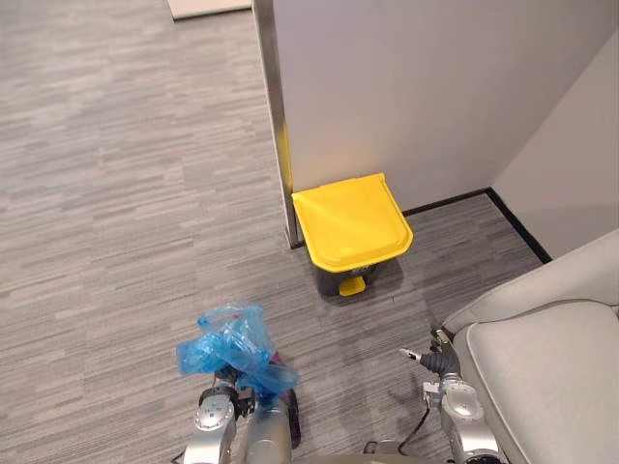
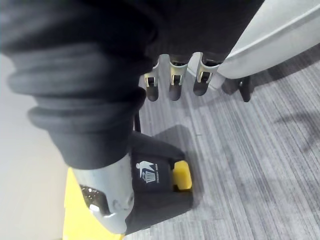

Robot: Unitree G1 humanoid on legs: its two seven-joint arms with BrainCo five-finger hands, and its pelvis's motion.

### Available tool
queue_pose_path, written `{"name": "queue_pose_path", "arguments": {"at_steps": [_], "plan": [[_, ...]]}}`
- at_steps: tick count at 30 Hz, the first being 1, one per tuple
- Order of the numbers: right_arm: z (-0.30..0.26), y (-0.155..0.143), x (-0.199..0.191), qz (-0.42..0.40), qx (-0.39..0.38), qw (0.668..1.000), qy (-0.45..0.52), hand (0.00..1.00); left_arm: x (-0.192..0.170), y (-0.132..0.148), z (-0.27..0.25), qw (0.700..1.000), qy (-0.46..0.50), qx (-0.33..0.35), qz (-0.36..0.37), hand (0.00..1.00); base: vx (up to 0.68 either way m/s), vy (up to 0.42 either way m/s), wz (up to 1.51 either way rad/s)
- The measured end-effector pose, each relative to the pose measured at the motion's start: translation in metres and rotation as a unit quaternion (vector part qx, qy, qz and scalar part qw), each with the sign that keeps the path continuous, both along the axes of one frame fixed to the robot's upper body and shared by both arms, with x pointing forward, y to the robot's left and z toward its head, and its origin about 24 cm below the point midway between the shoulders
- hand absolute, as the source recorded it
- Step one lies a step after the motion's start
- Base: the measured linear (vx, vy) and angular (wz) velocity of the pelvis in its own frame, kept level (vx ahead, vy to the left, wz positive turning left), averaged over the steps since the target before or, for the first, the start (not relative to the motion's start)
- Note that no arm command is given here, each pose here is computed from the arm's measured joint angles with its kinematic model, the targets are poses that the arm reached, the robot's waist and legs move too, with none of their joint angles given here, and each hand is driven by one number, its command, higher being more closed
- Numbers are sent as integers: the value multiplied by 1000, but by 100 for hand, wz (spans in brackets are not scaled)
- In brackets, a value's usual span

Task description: Gather rubbish on tea table into small bin, then transfer packed bag to large trash can.

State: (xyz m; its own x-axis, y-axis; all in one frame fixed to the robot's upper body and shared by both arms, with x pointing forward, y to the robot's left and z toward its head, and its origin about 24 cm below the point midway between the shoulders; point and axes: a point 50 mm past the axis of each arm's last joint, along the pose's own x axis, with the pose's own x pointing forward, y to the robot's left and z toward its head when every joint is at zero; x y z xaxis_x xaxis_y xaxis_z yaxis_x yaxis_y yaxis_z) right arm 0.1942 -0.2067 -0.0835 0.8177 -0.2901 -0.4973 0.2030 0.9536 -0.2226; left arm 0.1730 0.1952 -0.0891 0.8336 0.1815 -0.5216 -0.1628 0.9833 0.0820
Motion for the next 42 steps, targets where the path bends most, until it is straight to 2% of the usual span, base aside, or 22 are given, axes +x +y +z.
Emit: {"name": "queue_pose_path", "arguments": {"at_steps": [4,6,13,18,30,42], "plan": [[-3,3,8,14,-5,1000,12,0,-16,9,-8,1000,28,10,8,100,227,107,-60],[-12,-1,-6,12,-10,999,38,0,-22,7,-11,999,38,16,-3,100,179,27,7],[-17,-4,-15,12,-17,998,57,0,-11,13,-7,999,29,28,-2,100,277,-94,33],[-17,-20,-16,6,-36,997,67,0,-6,-13,-13,999,29,-14,-1,100,274,-149,24],[-15,-17,-26,-50,10,998,44,0,0,-15,-6,1000,10,-21,-2,100,63,-8,32],[-32,-14,-38,-65,28,994,88,0,-13,-1,-18,999,53,1,-13,100,-15,60,-5]]}}
